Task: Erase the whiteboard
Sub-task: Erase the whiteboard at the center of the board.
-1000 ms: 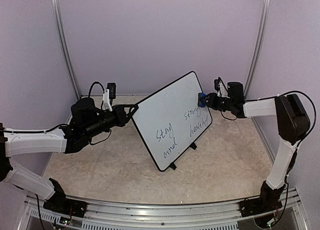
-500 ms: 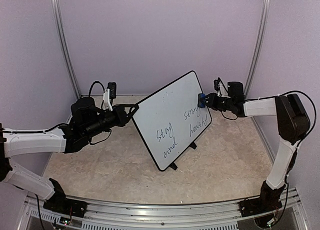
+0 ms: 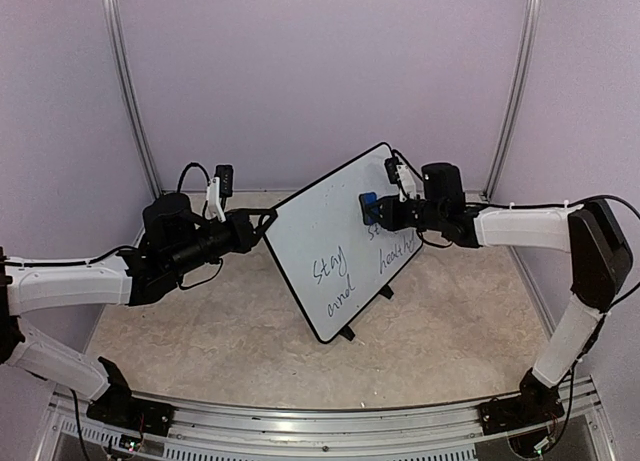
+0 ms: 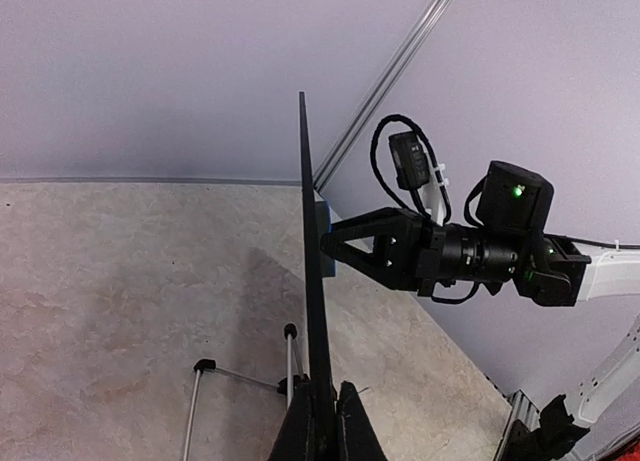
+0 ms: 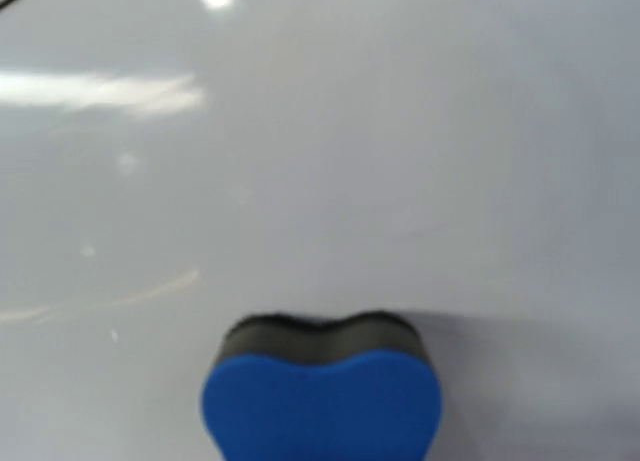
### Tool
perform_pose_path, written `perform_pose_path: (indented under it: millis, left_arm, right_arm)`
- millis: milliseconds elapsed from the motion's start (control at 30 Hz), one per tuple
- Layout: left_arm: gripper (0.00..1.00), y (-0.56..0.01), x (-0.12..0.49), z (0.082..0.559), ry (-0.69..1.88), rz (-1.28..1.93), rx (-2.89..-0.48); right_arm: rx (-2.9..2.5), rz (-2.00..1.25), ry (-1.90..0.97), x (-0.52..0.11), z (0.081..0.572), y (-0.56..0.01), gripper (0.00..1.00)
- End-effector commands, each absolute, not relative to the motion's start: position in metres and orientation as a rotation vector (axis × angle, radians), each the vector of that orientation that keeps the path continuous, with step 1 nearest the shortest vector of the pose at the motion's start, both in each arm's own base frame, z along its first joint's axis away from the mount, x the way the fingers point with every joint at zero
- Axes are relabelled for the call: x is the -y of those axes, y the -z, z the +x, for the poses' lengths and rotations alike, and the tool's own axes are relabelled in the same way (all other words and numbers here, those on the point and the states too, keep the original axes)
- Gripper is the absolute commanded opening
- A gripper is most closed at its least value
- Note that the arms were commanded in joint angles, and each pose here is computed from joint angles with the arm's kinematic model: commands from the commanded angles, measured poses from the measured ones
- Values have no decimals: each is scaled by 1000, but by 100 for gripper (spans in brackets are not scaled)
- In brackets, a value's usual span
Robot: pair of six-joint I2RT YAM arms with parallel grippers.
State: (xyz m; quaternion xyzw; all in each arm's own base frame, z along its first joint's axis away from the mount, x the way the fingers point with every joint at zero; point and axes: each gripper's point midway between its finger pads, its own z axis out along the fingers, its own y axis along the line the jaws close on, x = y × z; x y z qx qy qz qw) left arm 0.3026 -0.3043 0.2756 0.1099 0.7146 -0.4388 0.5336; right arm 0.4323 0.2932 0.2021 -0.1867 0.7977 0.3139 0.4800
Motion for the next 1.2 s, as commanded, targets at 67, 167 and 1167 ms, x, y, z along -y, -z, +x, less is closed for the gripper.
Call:
perform_pose_path:
  millis: [67, 167, 1167]
  left_arm:
    - [0, -301, 333, 265, 1149, 497, -1595]
    - [0, -299, 332, 263, 1157, 491, -1575]
    - [0, -271, 331, 241, 1169, 602, -1556]
  right_arm:
    - [-2025, -660, -646, -338, 366, -156, 26]
    - [-2043, -687, -605, -349, 344, -144, 26]
    - [-2184, -754, -325, -390, 240, -81, 24]
